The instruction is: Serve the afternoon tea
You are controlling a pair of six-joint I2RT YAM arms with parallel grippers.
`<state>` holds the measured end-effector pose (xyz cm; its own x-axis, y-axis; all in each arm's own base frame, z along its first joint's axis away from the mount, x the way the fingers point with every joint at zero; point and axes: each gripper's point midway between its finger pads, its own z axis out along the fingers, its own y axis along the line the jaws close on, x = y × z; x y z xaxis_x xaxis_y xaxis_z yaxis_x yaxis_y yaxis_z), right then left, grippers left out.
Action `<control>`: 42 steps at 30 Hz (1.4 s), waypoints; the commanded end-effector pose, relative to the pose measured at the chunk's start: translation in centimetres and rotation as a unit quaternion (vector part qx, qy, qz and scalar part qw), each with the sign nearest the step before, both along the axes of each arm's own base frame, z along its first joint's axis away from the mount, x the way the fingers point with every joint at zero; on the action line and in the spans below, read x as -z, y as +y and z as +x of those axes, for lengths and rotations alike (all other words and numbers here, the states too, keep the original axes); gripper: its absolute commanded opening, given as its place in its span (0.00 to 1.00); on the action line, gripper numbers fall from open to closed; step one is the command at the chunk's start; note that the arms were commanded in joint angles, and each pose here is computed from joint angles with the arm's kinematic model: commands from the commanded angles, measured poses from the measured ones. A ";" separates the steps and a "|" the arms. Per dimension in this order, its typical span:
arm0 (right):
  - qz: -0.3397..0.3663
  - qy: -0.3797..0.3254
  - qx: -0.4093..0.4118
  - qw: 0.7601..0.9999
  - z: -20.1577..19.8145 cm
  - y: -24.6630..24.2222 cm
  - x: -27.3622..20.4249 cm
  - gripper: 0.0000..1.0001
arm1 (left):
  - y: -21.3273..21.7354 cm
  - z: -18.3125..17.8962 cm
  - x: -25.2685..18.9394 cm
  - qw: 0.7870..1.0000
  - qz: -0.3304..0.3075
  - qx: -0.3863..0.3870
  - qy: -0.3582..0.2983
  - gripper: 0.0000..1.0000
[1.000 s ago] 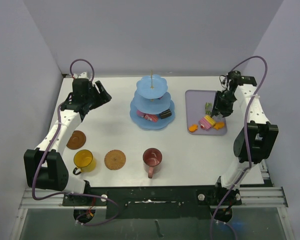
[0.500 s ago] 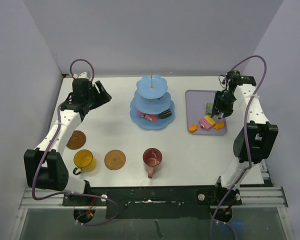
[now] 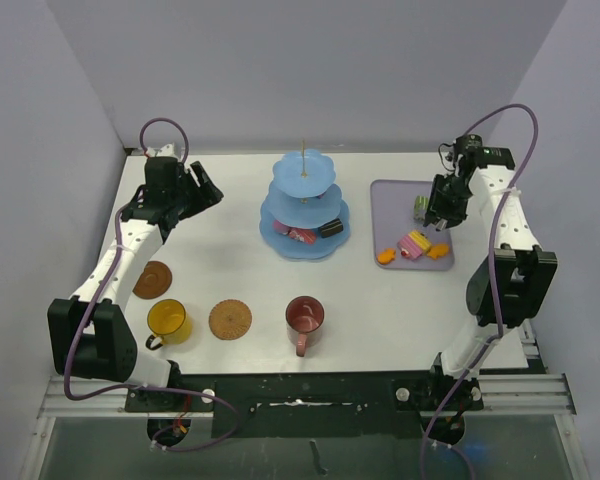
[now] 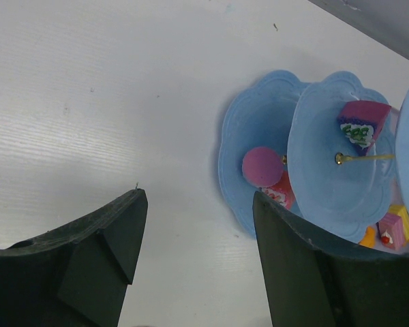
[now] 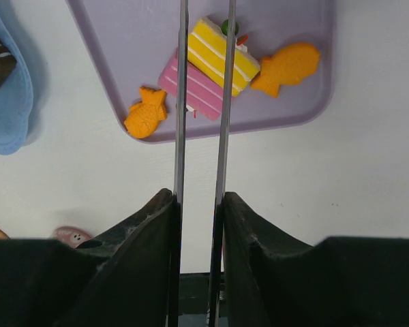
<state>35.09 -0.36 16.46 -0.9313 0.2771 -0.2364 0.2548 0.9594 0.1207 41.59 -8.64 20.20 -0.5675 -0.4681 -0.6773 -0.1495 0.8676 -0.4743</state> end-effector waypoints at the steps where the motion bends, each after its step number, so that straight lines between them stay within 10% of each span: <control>1: 0.011 -0.087 0.012 0.996 1.0 0.5 -5.1 0.23 | -0.3 1.2 -1.6 0.999 -0.009 0.005 -0.032 0.62; 42: 0.238 -0.076 -0.133 0.959 -10.0 17.9 -12.4 0.22 | -0.9 1.0 -1.8 0.999 -0.016 0.008 -0.034 0.62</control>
